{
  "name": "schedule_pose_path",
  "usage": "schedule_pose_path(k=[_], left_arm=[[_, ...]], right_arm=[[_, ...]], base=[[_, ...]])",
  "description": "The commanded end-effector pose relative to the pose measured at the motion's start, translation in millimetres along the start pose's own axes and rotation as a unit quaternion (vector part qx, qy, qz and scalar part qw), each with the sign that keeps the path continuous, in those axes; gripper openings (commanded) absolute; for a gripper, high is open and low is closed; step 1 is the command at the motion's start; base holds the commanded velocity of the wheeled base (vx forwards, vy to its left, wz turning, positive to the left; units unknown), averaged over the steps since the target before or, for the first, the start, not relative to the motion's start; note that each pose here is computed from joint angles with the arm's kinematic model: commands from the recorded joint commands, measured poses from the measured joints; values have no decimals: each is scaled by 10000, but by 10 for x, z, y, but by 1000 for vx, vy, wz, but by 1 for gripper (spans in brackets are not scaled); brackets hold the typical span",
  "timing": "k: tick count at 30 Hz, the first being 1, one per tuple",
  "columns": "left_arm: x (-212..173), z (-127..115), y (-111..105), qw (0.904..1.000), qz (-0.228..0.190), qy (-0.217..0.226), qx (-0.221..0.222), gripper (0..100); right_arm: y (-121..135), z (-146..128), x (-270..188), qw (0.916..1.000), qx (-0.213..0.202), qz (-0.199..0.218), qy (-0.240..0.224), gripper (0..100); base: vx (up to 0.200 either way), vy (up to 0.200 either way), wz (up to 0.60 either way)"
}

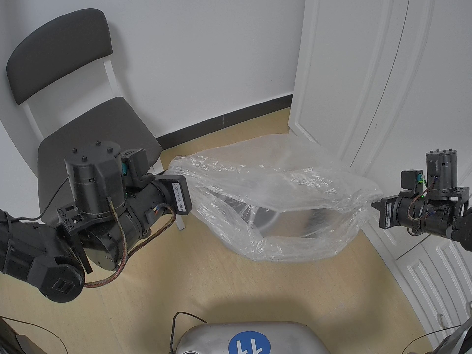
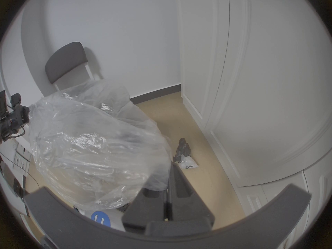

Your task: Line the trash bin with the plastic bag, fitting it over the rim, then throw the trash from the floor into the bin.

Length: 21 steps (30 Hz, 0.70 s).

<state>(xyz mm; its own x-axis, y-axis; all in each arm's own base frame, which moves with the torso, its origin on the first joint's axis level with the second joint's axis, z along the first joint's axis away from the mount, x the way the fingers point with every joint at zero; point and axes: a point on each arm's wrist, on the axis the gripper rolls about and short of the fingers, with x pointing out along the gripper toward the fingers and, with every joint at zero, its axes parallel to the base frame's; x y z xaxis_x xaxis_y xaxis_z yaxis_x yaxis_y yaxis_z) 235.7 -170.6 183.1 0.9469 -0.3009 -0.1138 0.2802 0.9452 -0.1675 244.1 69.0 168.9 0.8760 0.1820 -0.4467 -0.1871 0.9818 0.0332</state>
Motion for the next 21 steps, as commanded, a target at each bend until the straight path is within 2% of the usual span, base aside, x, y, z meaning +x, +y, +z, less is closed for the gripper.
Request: schedule_pose_path(k=[1, 12, 21], left_arm=[[77, -48, 24, 9999, 87, 73, 8, 0], [91, -79, 56, 9997, 191, 128, 82, 0], [76, -51, 114, 9995, 273, 81, 158, 0]], right_arm=[[-25, -46, 138, 9998, 9, -75, 199, 0], [-71, -73, 142, 9992, -6, -323, 239, 0], [-74, -94, 125, 9991, -38, -331, 262, 0]], base=[[0, 0, 0], [0, 0, 0], [0, 0, 0]])
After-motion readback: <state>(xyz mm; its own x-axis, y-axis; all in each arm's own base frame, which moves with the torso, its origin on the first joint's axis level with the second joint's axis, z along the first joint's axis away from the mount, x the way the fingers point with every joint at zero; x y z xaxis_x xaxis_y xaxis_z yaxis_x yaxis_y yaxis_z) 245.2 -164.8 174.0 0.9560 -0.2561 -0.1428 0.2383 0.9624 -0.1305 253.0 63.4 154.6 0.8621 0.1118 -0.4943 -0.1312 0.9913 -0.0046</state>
